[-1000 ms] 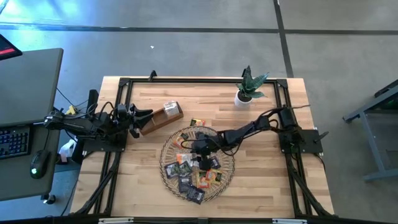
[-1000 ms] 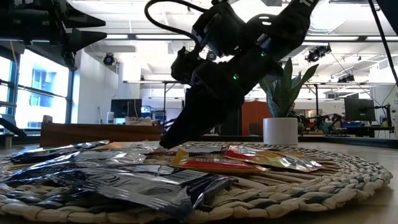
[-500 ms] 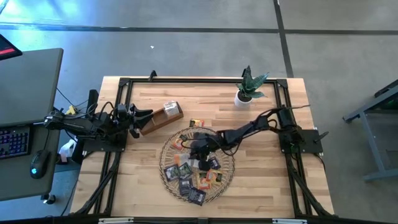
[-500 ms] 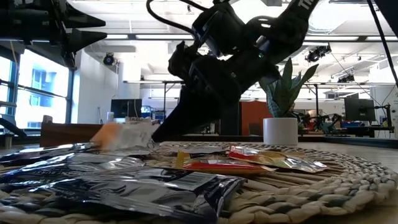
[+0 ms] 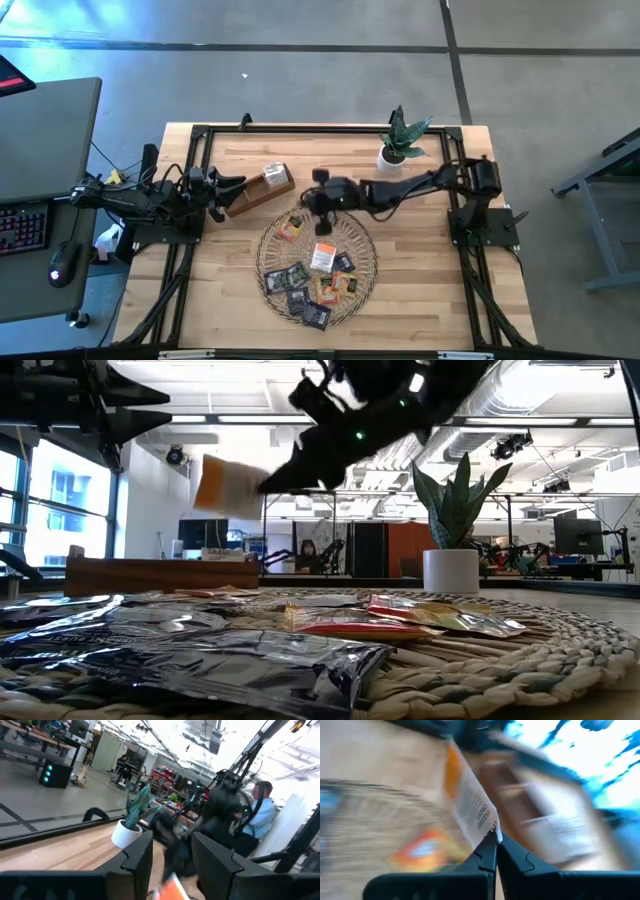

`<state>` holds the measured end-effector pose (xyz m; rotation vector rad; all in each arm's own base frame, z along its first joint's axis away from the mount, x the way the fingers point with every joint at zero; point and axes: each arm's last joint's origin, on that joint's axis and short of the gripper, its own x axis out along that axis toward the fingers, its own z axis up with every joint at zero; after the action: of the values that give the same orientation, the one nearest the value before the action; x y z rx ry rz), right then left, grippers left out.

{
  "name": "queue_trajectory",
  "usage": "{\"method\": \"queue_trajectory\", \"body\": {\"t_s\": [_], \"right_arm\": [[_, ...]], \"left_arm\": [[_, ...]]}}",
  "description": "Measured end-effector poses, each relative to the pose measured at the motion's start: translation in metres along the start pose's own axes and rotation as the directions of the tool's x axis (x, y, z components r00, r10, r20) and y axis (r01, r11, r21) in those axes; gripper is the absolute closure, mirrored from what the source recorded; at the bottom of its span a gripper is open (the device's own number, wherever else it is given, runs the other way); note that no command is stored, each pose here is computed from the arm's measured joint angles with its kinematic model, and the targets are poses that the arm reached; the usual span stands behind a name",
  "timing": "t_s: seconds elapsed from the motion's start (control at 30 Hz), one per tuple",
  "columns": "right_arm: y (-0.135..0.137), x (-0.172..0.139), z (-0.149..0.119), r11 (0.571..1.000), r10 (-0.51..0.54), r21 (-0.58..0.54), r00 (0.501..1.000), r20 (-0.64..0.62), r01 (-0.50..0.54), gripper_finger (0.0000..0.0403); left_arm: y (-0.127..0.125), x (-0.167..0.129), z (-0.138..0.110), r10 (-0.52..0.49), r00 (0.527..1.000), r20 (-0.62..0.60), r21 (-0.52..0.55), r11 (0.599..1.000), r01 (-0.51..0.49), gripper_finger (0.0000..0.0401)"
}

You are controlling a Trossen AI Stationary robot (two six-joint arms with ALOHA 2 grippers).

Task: Pick & Place Tea
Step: Put the left white tea bag into the right compartment of the wooden organizer

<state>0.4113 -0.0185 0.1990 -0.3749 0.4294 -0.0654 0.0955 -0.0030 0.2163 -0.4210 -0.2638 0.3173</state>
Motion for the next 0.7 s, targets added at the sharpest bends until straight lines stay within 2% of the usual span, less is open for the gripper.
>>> {"method": "queue_trajectory", "body": {"t_s": [0.07,0.23,0.4,0.57,0.7], "right_arm": [[-0.014,0.002,0.009,0.994,-0.064,-0.090,0.998,-0.027,0.061,0.0401],[-0.044,0.019,0.022,0.955,-0.084,-0.298,0.972,-0.219,0.015,0.0402],[-0.074,0.030,0.042,0.905,-0.149,-0.425,0.947,-0.285,0.014,0.0402],[-0.070,0.049,0.041,0.840,-0.151,-0.537,0.920,-0.361,-0.073,0.0402],[-0.054,0.071,0.025,0.752,-0.229,-0.647,0.867,-0.442,-0.130,0.0403]], "left_arm": [[0.000,0.000,0.000,0.017,1.000,0.006,0.007,1.000,-0.017,0.0266],[0.002,0.000,0.001,0.071,0.997,0.025,0.009,0.997,-0.071,0.0266],[0.002,0.000,0.001,0.079,0.996,0.028,0.009,0.997,-0.079,0.0266],[0.003,0.000,0.001,0.086,0.996,0.029,0.010,0.996,-0.086,0.0266],[0.003,0.000,-0.001,0.089,0.996,0.017,0.019,0.996,-0.090,0.0266]]}}
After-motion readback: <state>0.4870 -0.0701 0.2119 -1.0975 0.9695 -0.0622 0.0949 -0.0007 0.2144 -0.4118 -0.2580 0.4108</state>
